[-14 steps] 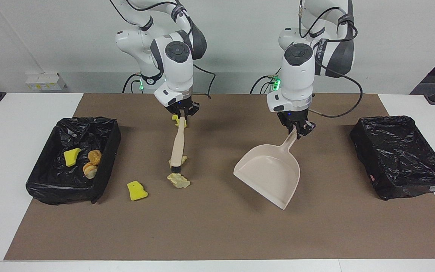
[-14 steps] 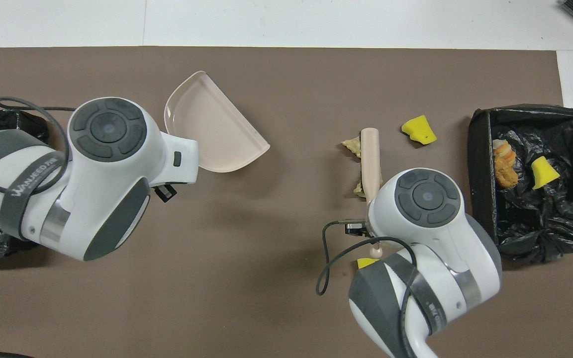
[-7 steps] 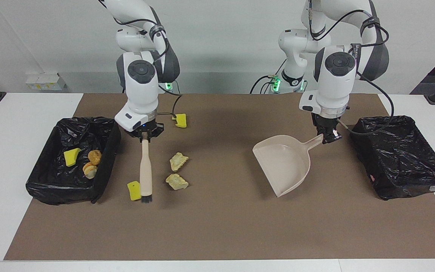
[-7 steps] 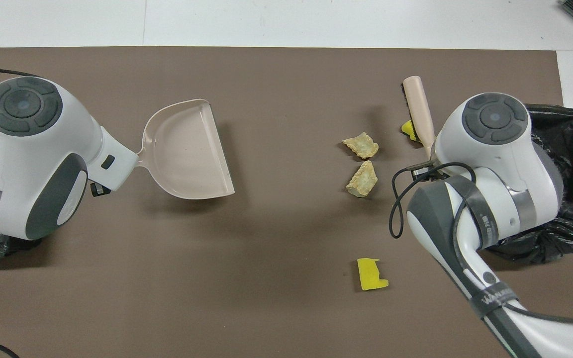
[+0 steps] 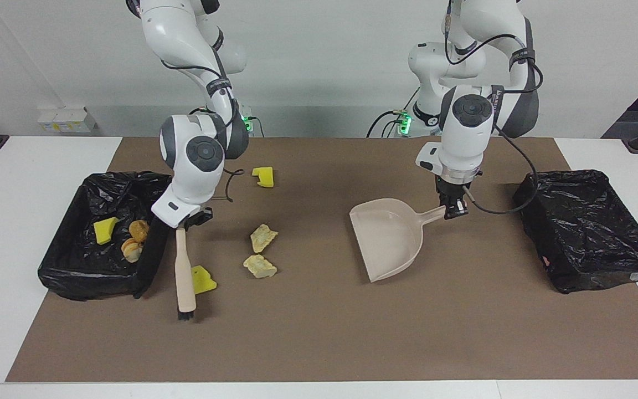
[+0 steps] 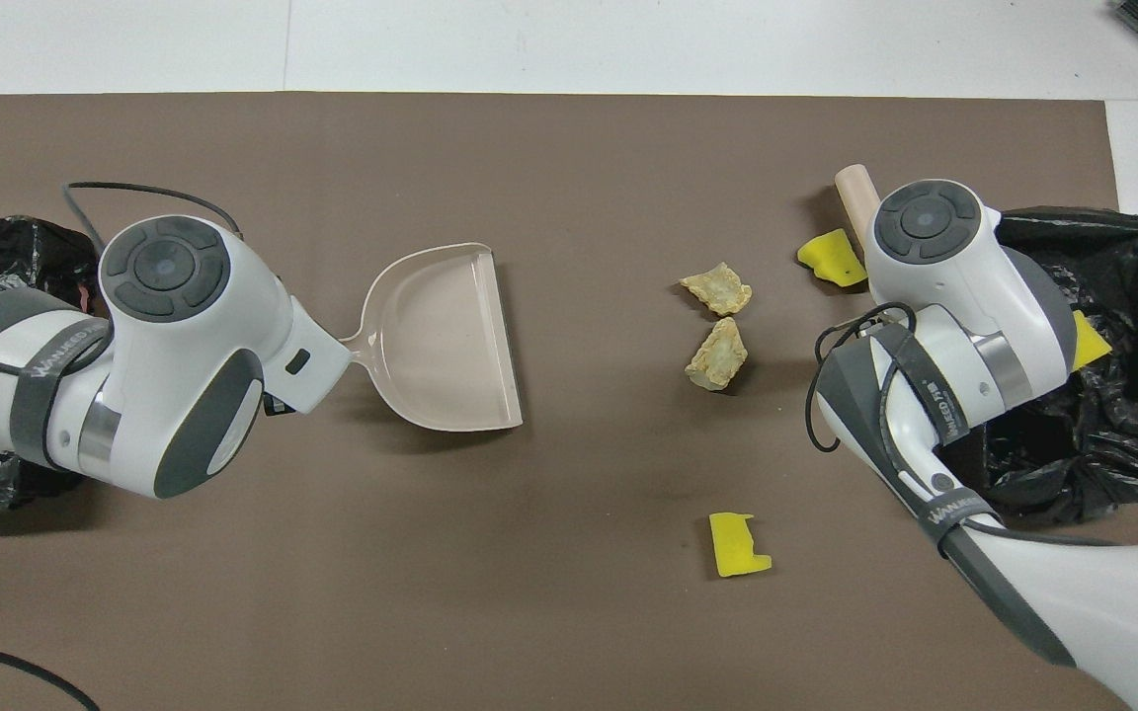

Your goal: Sweep and dump trash in bin

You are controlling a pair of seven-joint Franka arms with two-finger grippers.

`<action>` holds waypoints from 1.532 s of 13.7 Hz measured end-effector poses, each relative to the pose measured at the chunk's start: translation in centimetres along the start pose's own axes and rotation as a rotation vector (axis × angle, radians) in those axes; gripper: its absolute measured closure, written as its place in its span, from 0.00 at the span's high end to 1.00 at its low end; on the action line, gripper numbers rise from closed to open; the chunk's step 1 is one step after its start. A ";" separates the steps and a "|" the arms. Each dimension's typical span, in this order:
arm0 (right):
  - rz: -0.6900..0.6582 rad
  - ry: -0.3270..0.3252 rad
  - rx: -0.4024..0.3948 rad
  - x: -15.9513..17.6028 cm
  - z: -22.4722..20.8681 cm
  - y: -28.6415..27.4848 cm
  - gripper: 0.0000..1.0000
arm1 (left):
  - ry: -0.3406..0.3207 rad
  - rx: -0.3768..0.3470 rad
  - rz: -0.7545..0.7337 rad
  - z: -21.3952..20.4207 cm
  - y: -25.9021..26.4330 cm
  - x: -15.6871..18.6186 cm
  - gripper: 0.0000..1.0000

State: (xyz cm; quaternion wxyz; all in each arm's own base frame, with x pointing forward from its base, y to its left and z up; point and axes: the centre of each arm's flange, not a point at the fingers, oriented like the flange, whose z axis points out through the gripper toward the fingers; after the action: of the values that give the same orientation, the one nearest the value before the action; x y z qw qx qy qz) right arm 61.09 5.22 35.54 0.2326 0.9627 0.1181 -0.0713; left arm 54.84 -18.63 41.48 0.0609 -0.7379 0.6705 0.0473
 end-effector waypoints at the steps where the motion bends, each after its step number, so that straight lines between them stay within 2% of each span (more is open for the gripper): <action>1: -0.003 -0.007 -0.011 0.1 0.6 0.3 0.26 | 0.002 -0.008 0.009 0.4 0.3 0.6 0.33; 4: 0.006 -0.031 0.026 0.0 1.7 -0.1 0.26 | 0.009 -0.035 0.007 1.4 1.0 1.4 0.33; 9: 0.037 -0.060 0.247 -0.5 -2.4 -8.6 0.26 | 0.035 -0.032 -0.018 2.8 2.0 2.6 0.33; 12: 0.109 -0.089 0.385 -1.4 -5.8 -14.6 0.26 | 0.036 -0.034 -0.030 3.0 2.1 2.6 0.33; 18: 0.175 -0.134 0.450 -3.6 -10.8 -22.5 0.26 | 0.036 -0.035 -0.044 3.0 2.2 2.6 0.33; 21: 0.221 -0.187 0.477 -5.2 -13.1 -20.8 0.26 | 0.036 -0.036 -0.050 3.0 2.3 2.6 0.33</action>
State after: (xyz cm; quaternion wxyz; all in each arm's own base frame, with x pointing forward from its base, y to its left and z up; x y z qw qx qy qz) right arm 51.77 28.21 39.10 0.0159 0.9866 -0.0299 -0.1599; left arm 52.87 -20.94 38.04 0.0366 -0.7563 0.6517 0.0444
